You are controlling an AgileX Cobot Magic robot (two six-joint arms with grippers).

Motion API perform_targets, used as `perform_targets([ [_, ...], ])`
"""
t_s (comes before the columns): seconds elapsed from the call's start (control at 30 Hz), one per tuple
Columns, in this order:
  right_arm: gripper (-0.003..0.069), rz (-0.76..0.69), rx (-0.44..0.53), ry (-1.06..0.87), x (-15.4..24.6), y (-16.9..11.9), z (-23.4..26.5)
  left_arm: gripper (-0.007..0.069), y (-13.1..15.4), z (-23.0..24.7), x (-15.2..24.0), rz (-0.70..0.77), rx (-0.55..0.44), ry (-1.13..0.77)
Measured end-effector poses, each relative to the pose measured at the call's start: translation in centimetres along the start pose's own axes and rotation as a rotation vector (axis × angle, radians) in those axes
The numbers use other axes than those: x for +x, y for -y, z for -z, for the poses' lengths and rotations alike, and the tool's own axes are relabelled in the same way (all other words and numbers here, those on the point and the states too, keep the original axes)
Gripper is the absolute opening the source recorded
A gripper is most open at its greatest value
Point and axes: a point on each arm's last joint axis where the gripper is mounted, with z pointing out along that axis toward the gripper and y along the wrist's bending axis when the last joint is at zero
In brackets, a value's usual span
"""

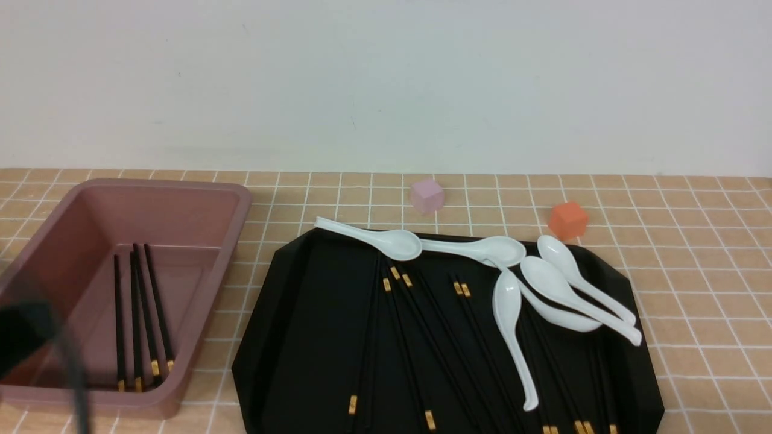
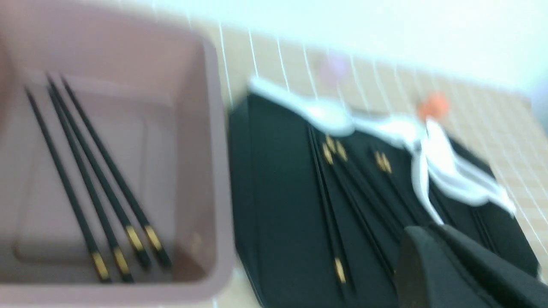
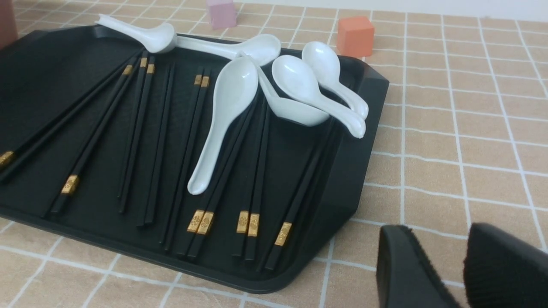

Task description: On brown tablecloth take chopsticks from black tray and put them in box.

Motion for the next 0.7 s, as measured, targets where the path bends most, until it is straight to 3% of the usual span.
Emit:
perform_targets([
  [0.33, 0.024, 0.0, 0.0, 0.0, 0.0, 0.0, 0.0, -0.0013, -1.8, 0.3, 5.3, -0.007, -0.014, 0.046],
  [0.7, 0.024, 0.0, 0.0, 0.0, 0.0, 0.0, 0.0, -0.0013, -2.3, 0.0, 5.9, -0.046, -0.036, 0.022],
])
